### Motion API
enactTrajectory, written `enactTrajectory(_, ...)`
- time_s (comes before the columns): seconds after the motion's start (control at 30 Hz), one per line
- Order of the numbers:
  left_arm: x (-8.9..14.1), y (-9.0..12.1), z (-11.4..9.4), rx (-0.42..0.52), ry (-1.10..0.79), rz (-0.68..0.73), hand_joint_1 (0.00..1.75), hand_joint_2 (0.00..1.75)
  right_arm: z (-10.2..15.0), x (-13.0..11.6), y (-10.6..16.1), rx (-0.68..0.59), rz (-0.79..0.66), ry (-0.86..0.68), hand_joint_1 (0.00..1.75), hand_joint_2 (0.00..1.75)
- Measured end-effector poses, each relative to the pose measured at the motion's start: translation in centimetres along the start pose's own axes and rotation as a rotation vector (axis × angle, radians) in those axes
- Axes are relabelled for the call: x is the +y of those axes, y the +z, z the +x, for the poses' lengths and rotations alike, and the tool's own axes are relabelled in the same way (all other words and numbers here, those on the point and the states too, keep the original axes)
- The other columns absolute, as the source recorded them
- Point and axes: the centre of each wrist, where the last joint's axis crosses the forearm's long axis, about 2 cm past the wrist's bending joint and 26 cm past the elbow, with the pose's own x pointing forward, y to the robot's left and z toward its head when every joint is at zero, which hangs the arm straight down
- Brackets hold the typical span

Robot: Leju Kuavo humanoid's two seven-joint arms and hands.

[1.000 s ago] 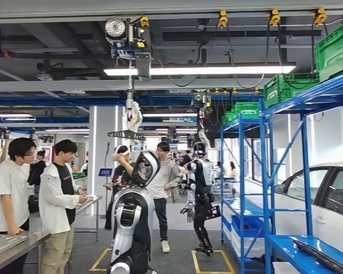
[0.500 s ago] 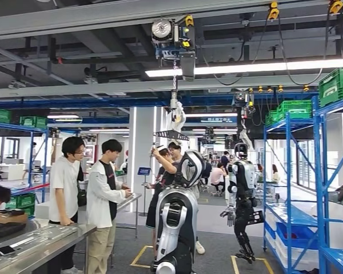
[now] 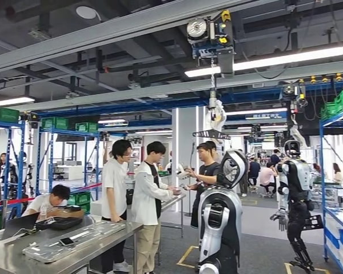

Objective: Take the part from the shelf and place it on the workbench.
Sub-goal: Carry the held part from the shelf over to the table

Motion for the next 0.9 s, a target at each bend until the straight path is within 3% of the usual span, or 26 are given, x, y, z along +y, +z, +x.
enactTrajectory(0.9, -0.43, -0.05, 0.16, 0.002, -0.005, -0.018, 0.00, 1.75, 0.05, -0.27, -0.05, -0.004, 0.000, -0.039, 1.75, 1.75)
